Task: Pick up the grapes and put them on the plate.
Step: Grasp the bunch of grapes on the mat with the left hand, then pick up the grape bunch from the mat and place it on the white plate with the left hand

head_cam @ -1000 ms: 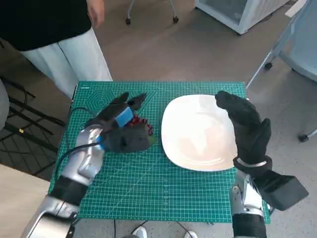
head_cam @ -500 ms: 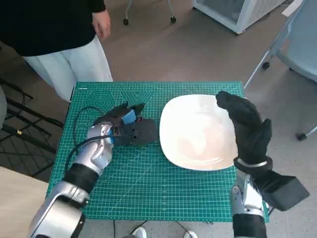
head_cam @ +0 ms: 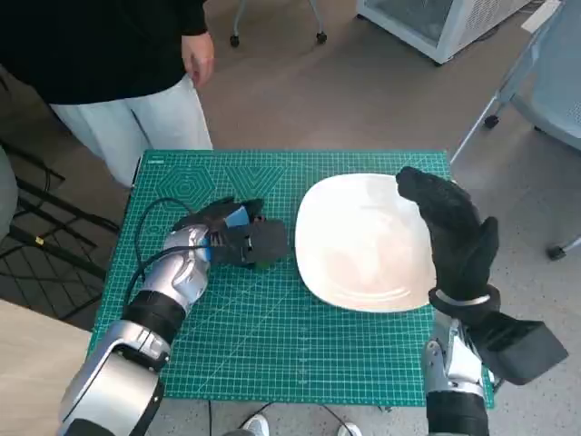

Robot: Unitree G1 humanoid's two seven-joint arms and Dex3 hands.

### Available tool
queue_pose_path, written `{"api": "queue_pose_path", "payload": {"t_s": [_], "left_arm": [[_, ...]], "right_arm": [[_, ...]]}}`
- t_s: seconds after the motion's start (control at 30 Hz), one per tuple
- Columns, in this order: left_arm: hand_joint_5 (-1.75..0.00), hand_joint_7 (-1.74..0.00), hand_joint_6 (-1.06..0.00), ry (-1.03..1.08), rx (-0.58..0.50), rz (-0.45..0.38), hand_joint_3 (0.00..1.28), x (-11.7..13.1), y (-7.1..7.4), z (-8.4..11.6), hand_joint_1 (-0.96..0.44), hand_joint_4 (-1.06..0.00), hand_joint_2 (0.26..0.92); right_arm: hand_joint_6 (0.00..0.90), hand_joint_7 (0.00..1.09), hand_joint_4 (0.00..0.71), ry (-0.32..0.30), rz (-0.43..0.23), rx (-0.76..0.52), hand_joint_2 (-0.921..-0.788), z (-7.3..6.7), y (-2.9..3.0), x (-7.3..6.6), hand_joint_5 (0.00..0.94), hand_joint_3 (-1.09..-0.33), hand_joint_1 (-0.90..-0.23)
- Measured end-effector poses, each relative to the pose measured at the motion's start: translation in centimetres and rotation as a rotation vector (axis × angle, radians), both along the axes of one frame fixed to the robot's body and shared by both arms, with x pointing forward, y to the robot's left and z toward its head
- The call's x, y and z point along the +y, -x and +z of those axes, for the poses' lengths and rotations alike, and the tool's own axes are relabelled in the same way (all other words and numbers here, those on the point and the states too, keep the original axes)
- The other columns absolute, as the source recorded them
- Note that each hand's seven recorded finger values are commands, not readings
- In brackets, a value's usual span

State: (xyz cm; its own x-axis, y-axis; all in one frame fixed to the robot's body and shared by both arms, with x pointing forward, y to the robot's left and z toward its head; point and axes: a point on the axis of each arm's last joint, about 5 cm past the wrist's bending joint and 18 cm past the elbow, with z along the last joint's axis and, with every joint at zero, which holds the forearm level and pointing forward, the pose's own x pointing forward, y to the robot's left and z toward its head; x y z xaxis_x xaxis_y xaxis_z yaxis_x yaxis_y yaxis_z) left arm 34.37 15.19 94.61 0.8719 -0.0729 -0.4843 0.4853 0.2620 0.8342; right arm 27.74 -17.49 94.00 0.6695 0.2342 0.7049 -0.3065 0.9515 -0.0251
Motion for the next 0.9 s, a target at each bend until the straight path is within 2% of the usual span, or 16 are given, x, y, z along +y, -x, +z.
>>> {"api": "queue_pose_path", "payload": {"t_s": [0.33, 0.4, 0.43, 0.53, 0.57, 0.6, 0.63, 0.7, 0.8, 0.9], "left_arm": [[-0.01, -0.02, -0.29, -0.018, 0.022, 0.006, 0.0, -0.06, -0.27, -0.02, -0.17, -0.09, 0.712], [-0.1, -0.02, -0.31, -0.021, 0.022, 0.005, 0.0, -0.06, -0.3, -0.02, -0.15, -0.17, 0.714], [-0.29, -0.02, -0.33, -0.021, 0.02, 0.005, 0.0, -0.05, -0.3, -0.03, -0.13, -0.21, 0.717], [-1.15, -0.02, -0.4, -0.018, 0.007, 0.002, 0.01, -0.03, -0.3, -0.08, -0.04, -0.32, 0.73], [-1.33, -0.02, -0.43, -0.018, 0.001, 0.001, 0.02, -0.03, -0.29, -0.1, -0.01, -0.36, 0.737], [-1.39, -0.03, -0.46, -0.02, -0.007, 0.0, 0.06, -0.02, -0.29, -0.12, 0.04, -0.42, 0.738], [-1.42, -0.03, -0.49, -0.022, -0.015, 0.0, 0.12, -0.01, -0.28, -0.14, 0.1, -0.5, 0.734], [-1.32, -0.05, -0.57, -0.029, -0.033, -0.002, 0.23, -0.03, -0.27, -0.17, 0.24, -0.63, 0.734], [-1.2, -0.09, -0.71, -0.047, -0.061, -0.008, 0.16, -0.09, -0.28, -0.16, 0.34, -0.73, 0.813], [-1.18, -0.14, -0.82, -0.074, -0.082, -0.017, 0.1, -0.2, -0.3, -0.11, 0.37, -0.74, 0.863]], "right_arm": [[0.046, 0.45, 0.443, -0.001, 0.001, 0.0, -0.921, -0.01, 0.0, 0.05, 0.002, -0.718, -0.674], [0.046, 0.45, 0.443, -0.001, 0.001, 0.0, -0.921, -0.01, 0.0, 0.05, 0.002, -0.719, -0.674], [0.046, 0.45, 0.443, -0.001, 0.002, 0.001, -0.921, -0.01, 0.0, 0.05, 0.002, -0.719, -0.674], [0.048, 0.44, 0.444, -0.001, 0.003, 0.002, -0.921, -0.02, -0.01, 0.05, 0.002, -0.719, -0.674], [0.048, 0.44, 0.444, -0.001, 0.003, 0.003, -0.921, -0.02, -0.01, 0.05, 0.002, -0.719, -0.674], [0.048, 0.44, 0.443, -0.001, 0.004, 0.004, -0.921, -0.03, -0.01, 0.05, 0.002, -0.719, -0.673], [0.048, 0.44, 0.443, -0.001, 0.005, 0.005, -0.921, -0.03, -0.01, 0.05, 0.002, -0.719, -0.673], [0.048, 0.44, 0.444, -0.001, 0.005, 0.006, -0.921, -0.03, -0.02, 0.05, 0.002, -0.719, -0.673], [0.049, 0.44, 0.444, -0.001, 0.006, 0.008, -0.921, -0.04, -0.02, 0.04, 0.002, -0.718, -0.674], [0.051, 0.44, 0.446, -0.002, 0.007, 0.009, -0.921, -0.04, -0.03, 0.04, 0.003, -0.716, -0.675]]}}
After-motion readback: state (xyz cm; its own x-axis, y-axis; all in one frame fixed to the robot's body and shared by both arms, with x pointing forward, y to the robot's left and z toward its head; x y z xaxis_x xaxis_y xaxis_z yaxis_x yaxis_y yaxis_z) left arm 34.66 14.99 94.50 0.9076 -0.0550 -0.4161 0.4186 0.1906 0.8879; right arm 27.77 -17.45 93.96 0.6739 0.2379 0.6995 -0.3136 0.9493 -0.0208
